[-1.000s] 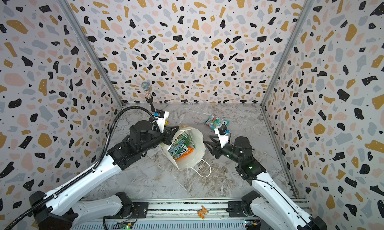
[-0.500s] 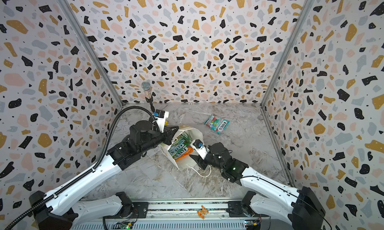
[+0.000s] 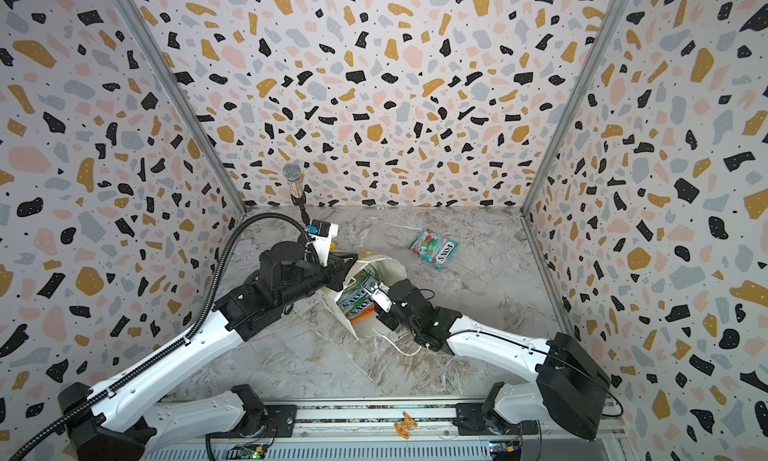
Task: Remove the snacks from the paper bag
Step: 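Move the open right gripper back into the bag's mouth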
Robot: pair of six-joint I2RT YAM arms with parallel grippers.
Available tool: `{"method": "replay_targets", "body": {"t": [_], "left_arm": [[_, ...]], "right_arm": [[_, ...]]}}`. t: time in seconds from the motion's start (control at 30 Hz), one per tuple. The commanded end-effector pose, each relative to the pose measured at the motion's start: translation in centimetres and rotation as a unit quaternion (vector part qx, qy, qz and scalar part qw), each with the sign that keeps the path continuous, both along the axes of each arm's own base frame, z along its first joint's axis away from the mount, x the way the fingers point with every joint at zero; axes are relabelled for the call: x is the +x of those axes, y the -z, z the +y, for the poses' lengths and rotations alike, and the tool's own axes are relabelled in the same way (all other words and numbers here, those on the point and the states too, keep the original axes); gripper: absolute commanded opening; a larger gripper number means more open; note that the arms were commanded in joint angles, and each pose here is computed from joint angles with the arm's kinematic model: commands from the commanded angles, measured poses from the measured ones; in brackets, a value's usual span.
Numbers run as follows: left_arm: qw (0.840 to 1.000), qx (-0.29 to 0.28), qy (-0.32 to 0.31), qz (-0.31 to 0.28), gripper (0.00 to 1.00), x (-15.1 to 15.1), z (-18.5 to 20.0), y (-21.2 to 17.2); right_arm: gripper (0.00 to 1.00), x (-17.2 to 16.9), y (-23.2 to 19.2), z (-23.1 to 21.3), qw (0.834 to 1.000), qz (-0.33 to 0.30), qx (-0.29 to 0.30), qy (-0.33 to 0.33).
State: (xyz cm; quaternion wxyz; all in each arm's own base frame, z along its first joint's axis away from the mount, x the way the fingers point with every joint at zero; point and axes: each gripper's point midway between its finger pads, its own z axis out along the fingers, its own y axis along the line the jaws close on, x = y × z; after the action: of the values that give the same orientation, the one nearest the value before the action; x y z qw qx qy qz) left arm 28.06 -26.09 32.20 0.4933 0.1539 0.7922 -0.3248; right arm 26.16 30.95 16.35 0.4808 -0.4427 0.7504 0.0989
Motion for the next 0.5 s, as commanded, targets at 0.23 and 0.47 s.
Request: {"method": "replay_targets", "body": {"t": [0.23,0.47], "left_arm": [[1.0,-0.016,0.012,-0.024,0.0,-0.6,-0.1,-2.3],[0.999,-0.016,0.016,-0.024,0.0,-0.7,-0.1,-2.4]], "right_arm": [[0.34,3.4,0.6,0.3,0.996,-0.033,-0.063,0.056],[0.33,4.7,1.2,0.8,0.994,-0.041,-0.077,0.072]]}}
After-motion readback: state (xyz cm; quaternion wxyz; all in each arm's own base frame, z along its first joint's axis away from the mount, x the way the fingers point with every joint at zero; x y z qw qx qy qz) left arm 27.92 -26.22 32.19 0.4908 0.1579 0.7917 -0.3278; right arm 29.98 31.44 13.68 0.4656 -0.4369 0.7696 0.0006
